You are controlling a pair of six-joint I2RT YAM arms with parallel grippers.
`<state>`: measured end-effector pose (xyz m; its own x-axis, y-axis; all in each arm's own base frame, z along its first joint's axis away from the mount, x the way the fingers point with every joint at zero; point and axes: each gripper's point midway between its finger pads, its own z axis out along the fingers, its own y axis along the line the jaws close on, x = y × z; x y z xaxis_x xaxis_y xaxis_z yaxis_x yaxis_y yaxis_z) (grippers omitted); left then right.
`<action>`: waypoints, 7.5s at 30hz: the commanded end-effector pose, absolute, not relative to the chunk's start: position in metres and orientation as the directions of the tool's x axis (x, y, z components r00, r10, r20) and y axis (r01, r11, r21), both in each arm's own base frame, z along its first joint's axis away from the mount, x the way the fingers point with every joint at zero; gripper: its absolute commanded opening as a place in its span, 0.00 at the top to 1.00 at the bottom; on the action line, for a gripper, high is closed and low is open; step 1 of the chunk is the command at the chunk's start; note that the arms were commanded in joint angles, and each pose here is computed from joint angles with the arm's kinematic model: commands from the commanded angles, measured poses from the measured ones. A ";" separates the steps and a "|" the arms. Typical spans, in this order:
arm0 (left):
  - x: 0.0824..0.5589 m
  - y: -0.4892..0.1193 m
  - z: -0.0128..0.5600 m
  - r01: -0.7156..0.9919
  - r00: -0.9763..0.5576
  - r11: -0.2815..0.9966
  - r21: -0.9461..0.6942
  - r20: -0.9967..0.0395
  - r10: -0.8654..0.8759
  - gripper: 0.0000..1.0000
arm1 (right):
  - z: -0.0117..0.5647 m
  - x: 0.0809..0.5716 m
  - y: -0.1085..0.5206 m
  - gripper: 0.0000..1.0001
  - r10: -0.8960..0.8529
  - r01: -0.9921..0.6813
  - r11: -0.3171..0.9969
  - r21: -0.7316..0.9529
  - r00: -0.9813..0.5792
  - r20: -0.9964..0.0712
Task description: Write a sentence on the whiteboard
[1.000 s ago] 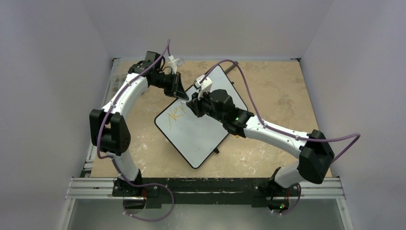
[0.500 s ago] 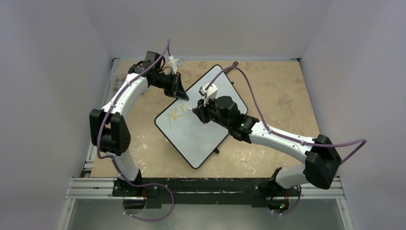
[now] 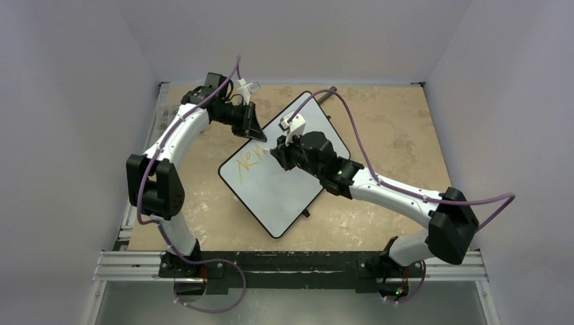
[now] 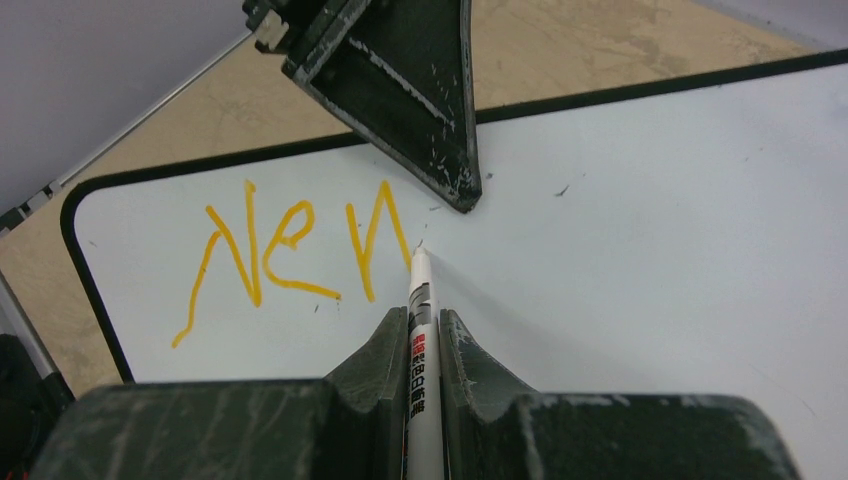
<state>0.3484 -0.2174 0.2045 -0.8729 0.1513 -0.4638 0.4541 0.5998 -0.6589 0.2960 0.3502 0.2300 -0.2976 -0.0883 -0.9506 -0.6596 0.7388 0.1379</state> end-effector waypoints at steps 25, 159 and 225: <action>0.355 -0.201 0.225 0.484 -0.822 0.683 -0.547 -0.553 0.139 1.00 | 0.271 0.285 0.320 1.00 -0.026 -0.655 0.740 0.154 -0.256 -0.966; 0.340 -0.200 0.209 0.458 -0.828 0.771 -0.443 -0.529 0.187 1.00 | 0.179 0.194 0.360 1.00 -0.281 -0.900 0.393 0.187 -0.311 -0.908; 0.341 -0.199 0.209 0.456 -0.826 0.774 -0.438 -0.532 0.186 1.00 | 0.185 0.198 0.369 1.00 -0.299 -0.905 0.387 0.177 -0.305 -0.904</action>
<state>0.3326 -0.2219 0.2190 -0.8316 0.1860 -0.5233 0.4976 0.6679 -0.5534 0.1852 0.3617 0.1764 -0.3353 -0.2994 -0.8933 -0.9028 0.3732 0.2137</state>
